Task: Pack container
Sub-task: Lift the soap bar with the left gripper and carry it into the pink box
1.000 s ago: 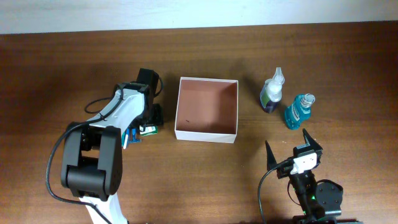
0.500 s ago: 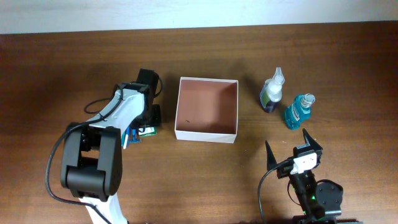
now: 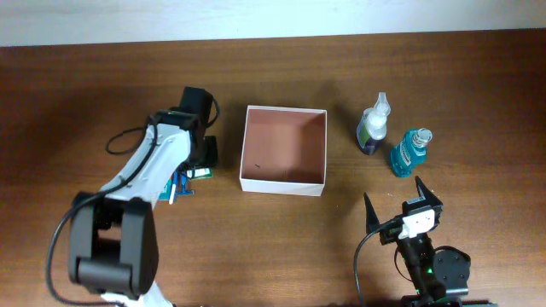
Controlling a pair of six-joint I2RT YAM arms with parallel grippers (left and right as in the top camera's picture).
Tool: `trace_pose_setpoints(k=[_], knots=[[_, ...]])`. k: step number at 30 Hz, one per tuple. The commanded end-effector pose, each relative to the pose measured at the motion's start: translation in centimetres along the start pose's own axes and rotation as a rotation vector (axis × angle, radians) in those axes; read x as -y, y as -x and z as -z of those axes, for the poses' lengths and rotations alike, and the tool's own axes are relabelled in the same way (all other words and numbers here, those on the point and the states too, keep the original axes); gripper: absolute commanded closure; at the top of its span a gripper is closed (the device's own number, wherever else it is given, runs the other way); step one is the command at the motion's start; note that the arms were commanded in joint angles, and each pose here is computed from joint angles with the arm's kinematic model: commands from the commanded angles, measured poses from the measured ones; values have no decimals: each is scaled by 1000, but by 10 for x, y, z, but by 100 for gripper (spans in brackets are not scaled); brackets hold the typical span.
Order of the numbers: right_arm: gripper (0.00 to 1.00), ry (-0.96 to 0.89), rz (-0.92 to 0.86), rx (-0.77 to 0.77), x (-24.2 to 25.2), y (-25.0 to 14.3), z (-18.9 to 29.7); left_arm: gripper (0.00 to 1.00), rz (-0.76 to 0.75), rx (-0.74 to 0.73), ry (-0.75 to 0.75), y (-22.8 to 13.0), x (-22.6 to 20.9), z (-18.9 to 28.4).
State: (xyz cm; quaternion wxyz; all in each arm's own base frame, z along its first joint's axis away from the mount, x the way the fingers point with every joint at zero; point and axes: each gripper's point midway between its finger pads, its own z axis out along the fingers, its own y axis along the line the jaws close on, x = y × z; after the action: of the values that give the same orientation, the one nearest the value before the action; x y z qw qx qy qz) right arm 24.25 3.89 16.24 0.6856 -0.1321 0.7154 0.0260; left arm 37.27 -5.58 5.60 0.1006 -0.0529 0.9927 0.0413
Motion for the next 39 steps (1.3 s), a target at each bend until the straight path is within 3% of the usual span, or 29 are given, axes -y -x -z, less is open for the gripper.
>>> trace_pose_setpoints(k=[1,11,19,31,39], knots=[[2,-10,-4,-2,2,-2,0,57,5,98,-57,16,5,37],[1,-10,-4,-3,2,-2,0,57,19,185,-243,24,25,110],[1,-10,-4,-3,2,-2,0,56,-98,264,-327,28,74,168],[2,-10,-4,-2,2,-2,0,56,-294,372,-321,18,139,179],[2,-10,-4,-3,2,-2,0,56,-336,325,-240,18,150,142]])
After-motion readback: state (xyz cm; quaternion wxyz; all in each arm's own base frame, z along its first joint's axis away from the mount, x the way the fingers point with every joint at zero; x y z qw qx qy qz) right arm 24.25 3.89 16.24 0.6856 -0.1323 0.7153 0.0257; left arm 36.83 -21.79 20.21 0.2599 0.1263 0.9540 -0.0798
